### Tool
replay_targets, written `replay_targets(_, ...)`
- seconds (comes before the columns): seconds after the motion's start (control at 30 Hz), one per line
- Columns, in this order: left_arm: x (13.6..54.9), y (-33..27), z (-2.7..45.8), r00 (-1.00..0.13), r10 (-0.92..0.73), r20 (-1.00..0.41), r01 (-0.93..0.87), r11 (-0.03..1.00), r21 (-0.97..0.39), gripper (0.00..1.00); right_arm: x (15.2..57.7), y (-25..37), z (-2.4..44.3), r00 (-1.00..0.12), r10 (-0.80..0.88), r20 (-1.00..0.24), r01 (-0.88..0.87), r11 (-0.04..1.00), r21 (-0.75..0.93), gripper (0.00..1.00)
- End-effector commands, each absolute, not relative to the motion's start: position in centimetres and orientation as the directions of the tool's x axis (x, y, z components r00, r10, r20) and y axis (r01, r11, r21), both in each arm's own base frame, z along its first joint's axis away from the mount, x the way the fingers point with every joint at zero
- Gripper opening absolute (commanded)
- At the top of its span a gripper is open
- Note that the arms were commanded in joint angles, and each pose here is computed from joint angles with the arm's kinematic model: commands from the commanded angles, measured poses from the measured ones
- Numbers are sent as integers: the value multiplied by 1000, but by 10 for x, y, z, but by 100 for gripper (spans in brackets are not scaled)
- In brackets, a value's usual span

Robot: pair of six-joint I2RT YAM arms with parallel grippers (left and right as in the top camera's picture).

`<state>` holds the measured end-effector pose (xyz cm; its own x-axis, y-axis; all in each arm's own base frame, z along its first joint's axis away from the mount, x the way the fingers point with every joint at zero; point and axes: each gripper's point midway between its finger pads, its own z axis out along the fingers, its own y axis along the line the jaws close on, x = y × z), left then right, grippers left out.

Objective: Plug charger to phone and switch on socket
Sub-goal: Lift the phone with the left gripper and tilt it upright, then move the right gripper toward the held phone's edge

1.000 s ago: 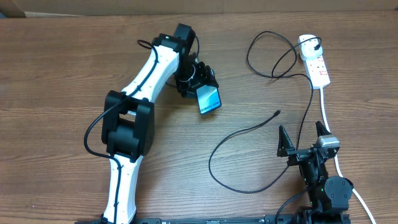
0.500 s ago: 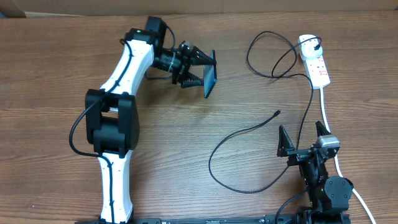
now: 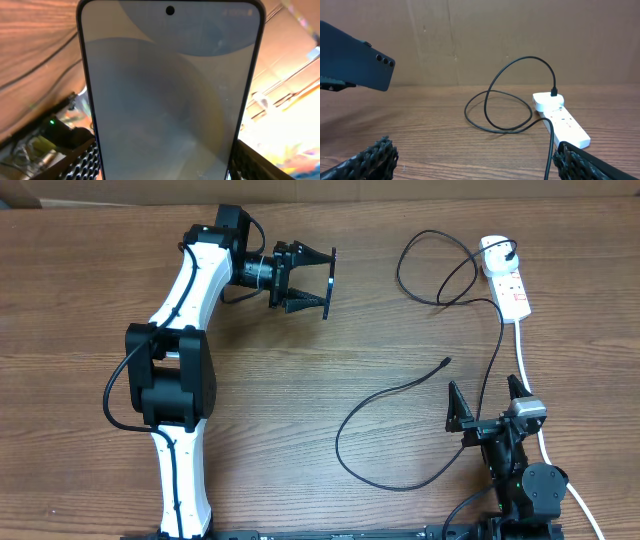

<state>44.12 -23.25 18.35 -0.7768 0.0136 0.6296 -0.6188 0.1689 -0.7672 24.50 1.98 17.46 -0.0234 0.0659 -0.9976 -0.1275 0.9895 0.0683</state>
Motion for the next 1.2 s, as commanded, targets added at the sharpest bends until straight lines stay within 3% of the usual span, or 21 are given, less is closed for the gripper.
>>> replay_targets(0.0,447,-228,204,-753,53,656,-649,111,-753,63,245,19,172,-23,62,-998,-123,990,64,100)
replay_targets(0.93,457,-211,213,-782,67,619,-617,52,-785,64,245,20,174,-14,65,-998,-127,990,66,100)
replay_targets(1.0,457,-211,213,-782,67,619,-617,52,-785,64,244,28,184,18,88,-996,-175,981,83,100)
replay_targets(1.1,457,-211,213,-783,67,619,-617,52,-785,64,233,65,193,-11,197,-980,-394,900,185,100)
replay_targets(1.17,457,-211,213,-783,67,619,-617,52,-785,64,230,67,207,46,195,-980,-414,896,158,100)
